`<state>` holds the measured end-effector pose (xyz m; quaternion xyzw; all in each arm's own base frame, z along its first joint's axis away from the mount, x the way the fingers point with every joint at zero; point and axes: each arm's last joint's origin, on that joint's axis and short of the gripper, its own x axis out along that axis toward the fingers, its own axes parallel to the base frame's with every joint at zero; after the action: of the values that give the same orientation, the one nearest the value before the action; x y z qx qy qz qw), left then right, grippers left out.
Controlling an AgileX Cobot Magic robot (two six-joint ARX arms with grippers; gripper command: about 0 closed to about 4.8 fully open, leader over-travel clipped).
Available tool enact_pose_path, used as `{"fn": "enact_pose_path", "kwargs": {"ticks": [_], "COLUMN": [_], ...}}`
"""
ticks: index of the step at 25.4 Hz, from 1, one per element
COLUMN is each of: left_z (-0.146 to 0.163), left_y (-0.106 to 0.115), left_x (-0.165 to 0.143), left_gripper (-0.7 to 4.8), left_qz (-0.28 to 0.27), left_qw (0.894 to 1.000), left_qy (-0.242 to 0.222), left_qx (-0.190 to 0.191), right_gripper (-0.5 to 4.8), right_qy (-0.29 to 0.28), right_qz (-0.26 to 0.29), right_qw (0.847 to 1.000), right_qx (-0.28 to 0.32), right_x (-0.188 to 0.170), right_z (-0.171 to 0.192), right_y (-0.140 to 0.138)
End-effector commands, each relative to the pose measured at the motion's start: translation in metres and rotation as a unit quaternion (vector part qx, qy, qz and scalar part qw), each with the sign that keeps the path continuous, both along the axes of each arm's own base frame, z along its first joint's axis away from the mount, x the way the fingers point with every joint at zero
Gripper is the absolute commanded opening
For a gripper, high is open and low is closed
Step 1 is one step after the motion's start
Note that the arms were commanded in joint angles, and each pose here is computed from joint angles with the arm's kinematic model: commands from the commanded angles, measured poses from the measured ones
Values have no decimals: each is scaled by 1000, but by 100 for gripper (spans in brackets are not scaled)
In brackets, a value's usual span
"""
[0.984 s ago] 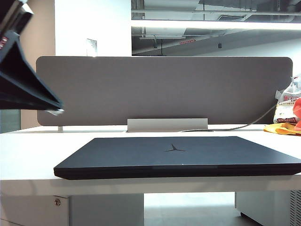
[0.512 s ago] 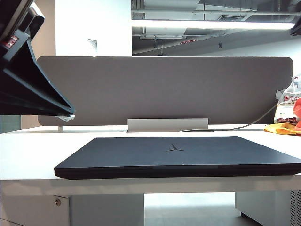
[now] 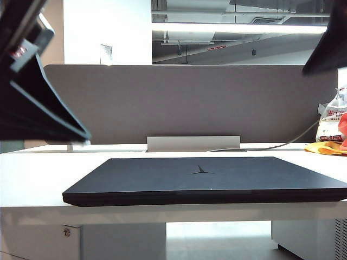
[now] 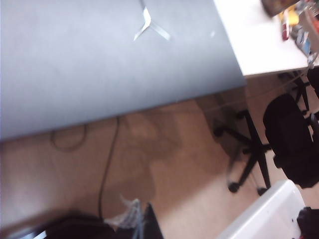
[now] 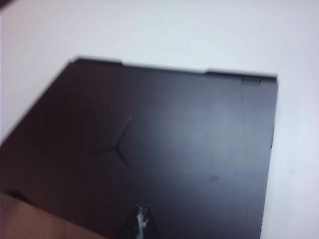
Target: Open the lid of the laptop and use the keypad to enter the password "123".
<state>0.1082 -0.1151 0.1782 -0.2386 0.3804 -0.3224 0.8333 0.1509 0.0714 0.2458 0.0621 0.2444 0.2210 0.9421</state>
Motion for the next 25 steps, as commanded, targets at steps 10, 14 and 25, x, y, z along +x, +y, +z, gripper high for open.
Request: {"fn": "enact_pose_path", "kwargs": {"ticks": [10,14,25], "left_z": [-15,-21,-21], "left_y": [-29,-36,-62], "left_x": [21,28,52], "left_gripper": [127,130,192], "left_qz": [-29,-32,-37], "left_qw": [989,986,984], "left_qy": [109,128,146], "left_qx": [-99,-106,-94], "right_gripper": [-5,-5,-5], "right_qy": [45,28,31], "right_qz": [6,17,24], "right_qw": [999,999,998], "right_qx": [-26,-35,-44], "right_x": [21,21,23], "right_z": [-19,-18,-20], "right_y": [10,12,13]}}
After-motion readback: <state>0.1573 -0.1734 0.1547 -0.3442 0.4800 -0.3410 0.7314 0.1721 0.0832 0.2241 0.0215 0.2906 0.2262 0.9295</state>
